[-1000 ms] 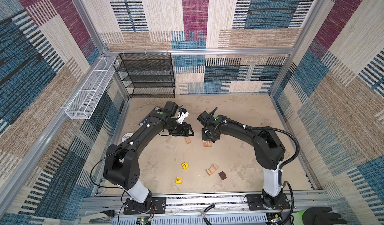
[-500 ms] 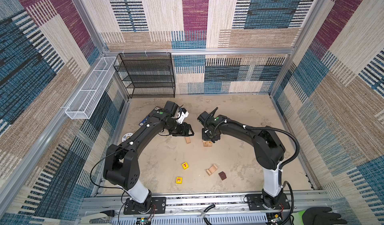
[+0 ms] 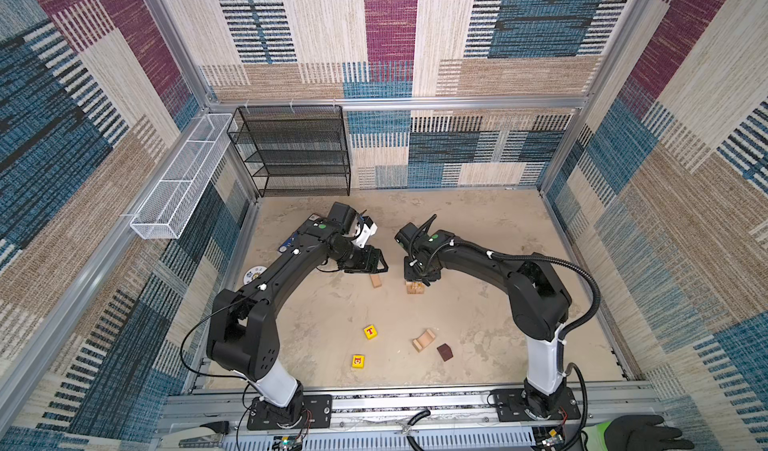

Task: Build the wood block tower
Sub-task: 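Open the right gripper and raise it off the tower, then move the left gripper toward the loose pine block while the right gripper withdraws, then lower the left gripper and close it on the loose pine block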

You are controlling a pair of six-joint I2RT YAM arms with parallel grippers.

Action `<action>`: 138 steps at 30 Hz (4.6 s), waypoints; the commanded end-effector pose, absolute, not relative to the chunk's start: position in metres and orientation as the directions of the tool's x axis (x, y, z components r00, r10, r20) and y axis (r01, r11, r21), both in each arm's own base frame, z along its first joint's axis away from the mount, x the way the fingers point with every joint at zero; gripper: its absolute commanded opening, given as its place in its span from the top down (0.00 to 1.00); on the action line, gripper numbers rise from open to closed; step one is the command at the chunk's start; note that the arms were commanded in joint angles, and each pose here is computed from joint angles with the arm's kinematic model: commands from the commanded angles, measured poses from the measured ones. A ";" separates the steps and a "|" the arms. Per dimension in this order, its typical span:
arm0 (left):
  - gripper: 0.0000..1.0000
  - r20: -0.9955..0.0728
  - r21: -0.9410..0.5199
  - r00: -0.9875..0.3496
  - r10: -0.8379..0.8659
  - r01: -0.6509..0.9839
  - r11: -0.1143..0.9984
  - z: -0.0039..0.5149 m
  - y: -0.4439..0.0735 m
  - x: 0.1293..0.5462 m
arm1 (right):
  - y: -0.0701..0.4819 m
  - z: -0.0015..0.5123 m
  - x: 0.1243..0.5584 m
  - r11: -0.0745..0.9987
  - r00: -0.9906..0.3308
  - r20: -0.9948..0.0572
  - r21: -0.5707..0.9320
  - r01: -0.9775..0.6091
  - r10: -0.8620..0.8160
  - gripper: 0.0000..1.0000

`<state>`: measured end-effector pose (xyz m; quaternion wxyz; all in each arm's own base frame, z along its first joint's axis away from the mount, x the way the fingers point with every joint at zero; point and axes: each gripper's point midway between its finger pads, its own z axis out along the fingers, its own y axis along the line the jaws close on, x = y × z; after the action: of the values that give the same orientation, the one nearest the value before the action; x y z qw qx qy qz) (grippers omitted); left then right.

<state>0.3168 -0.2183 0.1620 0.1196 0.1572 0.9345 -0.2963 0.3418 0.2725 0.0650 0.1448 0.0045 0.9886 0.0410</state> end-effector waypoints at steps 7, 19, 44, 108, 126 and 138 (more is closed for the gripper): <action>0.31 -0.335 -0.496 -0.914 0.229 0.377 0.782 0.166 -0.215 0.316 | 0.277 0.078 0.346 0.994 -0.950 -0.312 0.112 -0.015 0.021 0.03; 0.31 -0.469 -0.389 -0.855 0.220 0.424 0.818 0.193 -0.198 0.321 | 0.271 0.116 0.350 0.990 -0.909 -0.417 0.135 -0.045 0.016 0.00; 0.31 -0.396 -0.277 -0.917 0.052 0.173 0.945 0.155 -0.170 0.349 | 0.152 0.160 0.396 0.937 -0.765 -0.549 0.277 0.214 0.337 0.00; 0.49 -0.133 -0.176 -0.988 0.078 0.101 0.979 0.040 -0.209 0.366 | 0.196 0.127 0.366 0.877 -0.853 -0.461 0.480 -0.008 0.244 0.54; 0.73 -0.114 -0.102 -0.988 0.108 0.120 0.988 0.023 -0.197 0.360 | 0.203 0.114 0.368 0.875 -0.877 -0.426 0.484 -0.014 0.221 0.54; 0.88 -0.132 -0.076 -0.982 0.133 0.144 0.987 0.028 -0.192 0.359 | 0.200 0.112 0.368 0.885 -0.872 -0.437 0.466 -0.011 0.220 0.53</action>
<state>0.3638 -0.1995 0.0264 0.0665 0.0567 0.9944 -0.0590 0.3627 0.1986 0.1069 0.2301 0.0615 0.9431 0.2321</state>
